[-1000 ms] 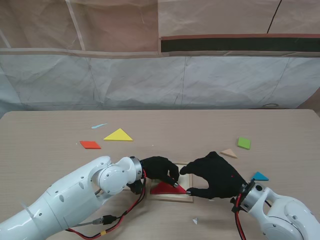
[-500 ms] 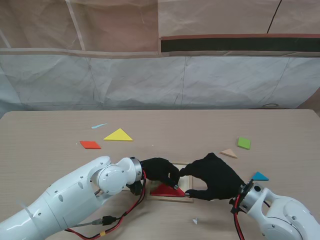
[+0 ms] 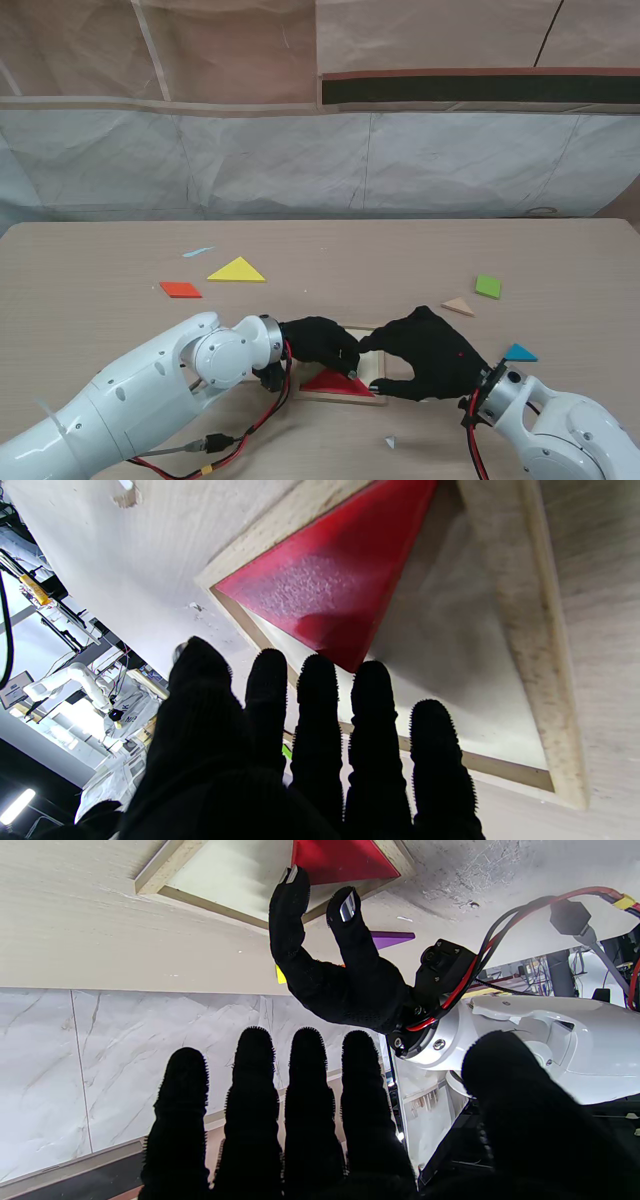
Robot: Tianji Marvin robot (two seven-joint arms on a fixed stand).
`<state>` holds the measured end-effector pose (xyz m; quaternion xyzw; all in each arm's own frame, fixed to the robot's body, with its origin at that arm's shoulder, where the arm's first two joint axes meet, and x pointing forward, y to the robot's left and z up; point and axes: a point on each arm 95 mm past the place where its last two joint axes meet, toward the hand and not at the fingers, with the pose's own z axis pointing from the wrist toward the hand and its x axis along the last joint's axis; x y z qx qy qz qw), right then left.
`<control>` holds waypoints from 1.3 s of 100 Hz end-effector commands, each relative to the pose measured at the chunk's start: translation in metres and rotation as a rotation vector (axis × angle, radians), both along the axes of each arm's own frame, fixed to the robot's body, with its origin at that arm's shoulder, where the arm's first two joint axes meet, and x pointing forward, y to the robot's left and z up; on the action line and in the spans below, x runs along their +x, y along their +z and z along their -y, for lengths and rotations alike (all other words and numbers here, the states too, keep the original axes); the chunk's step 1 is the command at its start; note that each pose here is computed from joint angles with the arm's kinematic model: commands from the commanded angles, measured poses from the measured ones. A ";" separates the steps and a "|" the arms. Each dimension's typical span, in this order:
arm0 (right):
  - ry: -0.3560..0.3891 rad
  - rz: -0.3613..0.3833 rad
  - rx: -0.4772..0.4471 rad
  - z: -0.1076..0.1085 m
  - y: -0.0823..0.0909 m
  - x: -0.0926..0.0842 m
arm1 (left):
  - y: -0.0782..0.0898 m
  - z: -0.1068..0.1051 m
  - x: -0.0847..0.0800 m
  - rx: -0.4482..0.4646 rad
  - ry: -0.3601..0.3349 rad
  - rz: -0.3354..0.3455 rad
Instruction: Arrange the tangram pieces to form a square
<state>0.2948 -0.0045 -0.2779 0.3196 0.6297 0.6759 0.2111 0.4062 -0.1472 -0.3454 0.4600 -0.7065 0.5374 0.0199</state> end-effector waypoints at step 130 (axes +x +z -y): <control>0.008 -0.005 -0.013 -0.001 -0.001 -0.004 | 0.029 -0.016 0.005 -0.049 0.105 0.141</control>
